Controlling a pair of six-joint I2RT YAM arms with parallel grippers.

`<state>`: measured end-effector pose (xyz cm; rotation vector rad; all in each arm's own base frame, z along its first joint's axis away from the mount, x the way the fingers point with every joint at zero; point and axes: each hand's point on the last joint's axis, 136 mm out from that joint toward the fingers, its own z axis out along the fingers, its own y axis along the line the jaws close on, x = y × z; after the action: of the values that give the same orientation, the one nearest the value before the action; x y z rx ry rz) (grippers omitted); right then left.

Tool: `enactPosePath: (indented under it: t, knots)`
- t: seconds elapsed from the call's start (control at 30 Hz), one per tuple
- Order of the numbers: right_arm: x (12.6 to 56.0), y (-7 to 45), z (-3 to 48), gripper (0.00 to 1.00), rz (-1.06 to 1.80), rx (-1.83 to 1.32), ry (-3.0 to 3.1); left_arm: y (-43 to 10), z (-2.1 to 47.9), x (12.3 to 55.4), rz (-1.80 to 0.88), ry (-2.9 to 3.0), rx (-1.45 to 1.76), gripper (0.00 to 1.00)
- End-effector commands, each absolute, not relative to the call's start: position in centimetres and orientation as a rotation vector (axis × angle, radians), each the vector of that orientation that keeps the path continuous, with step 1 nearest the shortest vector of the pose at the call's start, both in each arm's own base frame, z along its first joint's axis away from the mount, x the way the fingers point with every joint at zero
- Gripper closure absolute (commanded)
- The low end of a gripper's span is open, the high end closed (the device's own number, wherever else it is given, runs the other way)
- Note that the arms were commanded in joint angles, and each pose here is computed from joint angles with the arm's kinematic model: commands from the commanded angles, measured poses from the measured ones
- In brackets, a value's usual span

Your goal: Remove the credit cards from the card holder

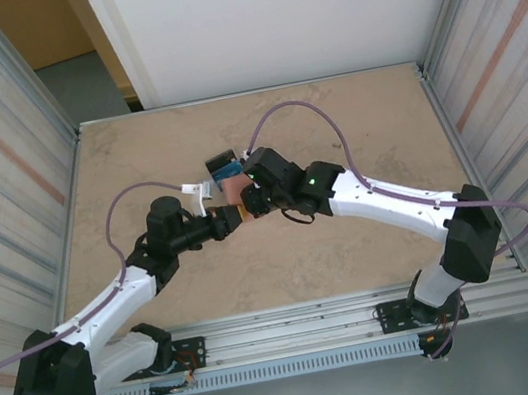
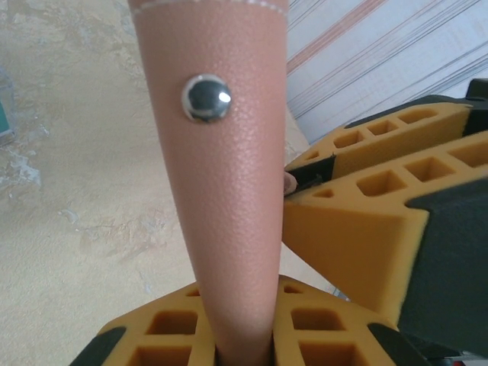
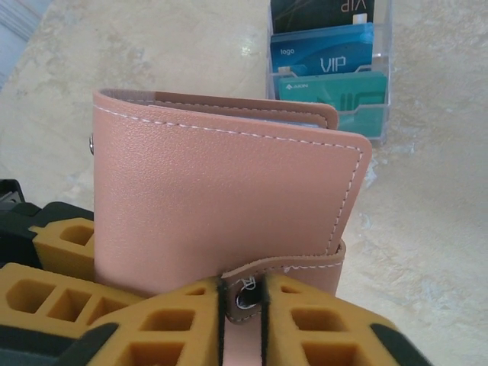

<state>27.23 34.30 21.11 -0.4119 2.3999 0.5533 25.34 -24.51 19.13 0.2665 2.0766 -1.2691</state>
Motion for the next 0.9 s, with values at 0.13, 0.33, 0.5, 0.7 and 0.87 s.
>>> enactPosePath:
  t: [0.13, 0.33, 0.5, 0.7, 0.87]
  knots:
    - [28.1, 32.9, 21.4, 0.96, 0.479, -0.366, 2.383, -24.9, 22.4, 25.9, -1.288, 1.965, 0.297, 1.0]
    - [28.3, 31.9, 21.6, 1.0, 0.483, -0.323, 2.376, -24.7, 22.5, 25.7, -1.281, 1.959, 0.294, 1.0]
    - [28.2, 31.5, 21.9, 1.0, 0.508, -0.308, 2.357, -24.6, 22.4, 25.6, -1.277, 1.962, 0.296, 1.0]
    - [28.1, 30.2, 22.4, 0.9, 0.504, -0.279, 2.319, -24.6, 22.4, 25.5, -1.272, 1.961, 0.301, 1.0]
    - [28.1, 29.9, 22.0, 0.77, 0.612, -0.254, 2.3, -24.8, 23.3, 25.0, -1.299, 1.93, 0.344, 1.0]
